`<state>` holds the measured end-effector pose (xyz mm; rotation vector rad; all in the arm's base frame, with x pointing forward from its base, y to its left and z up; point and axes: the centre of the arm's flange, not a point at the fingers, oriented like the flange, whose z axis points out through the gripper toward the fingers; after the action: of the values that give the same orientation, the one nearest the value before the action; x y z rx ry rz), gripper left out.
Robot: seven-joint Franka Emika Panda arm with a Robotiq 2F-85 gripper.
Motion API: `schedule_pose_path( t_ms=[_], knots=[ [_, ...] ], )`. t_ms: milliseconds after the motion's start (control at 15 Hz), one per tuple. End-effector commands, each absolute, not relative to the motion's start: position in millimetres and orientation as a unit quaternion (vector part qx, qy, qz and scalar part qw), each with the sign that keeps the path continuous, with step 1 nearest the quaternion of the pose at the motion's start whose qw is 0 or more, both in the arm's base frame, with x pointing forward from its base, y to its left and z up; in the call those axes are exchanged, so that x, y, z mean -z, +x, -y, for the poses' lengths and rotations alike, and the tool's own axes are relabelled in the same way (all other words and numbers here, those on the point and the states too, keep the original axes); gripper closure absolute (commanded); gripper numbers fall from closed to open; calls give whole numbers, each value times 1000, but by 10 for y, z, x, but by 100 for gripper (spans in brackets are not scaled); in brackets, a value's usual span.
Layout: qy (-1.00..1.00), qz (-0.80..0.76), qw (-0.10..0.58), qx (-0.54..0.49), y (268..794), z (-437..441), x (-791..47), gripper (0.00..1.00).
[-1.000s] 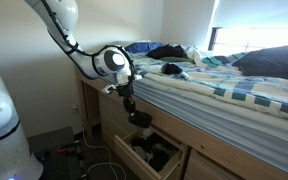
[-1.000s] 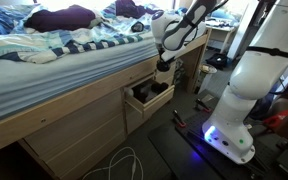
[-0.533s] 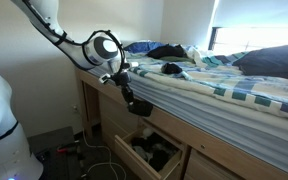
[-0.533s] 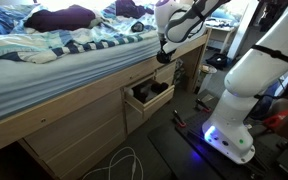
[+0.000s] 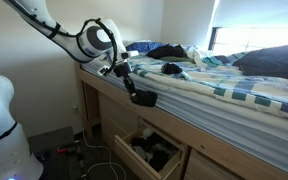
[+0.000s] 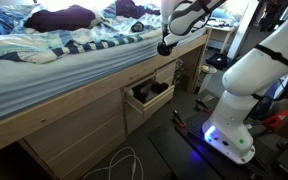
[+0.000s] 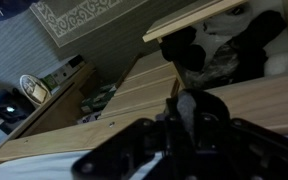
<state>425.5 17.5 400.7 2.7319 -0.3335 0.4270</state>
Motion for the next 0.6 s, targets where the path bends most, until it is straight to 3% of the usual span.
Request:
schedule_pose_path(
  t_ms=[0,267,333,533],
  knots=[
    [964,119,177,-158,4245,-176,-4064,88],
    [962,122,178,-167,4220,-170,-4142,88],
    [962,122,179,-166,4218,-169,-4138,97],
    [963,140,167,-160,4191,-219,-4272,97]
  ],
)
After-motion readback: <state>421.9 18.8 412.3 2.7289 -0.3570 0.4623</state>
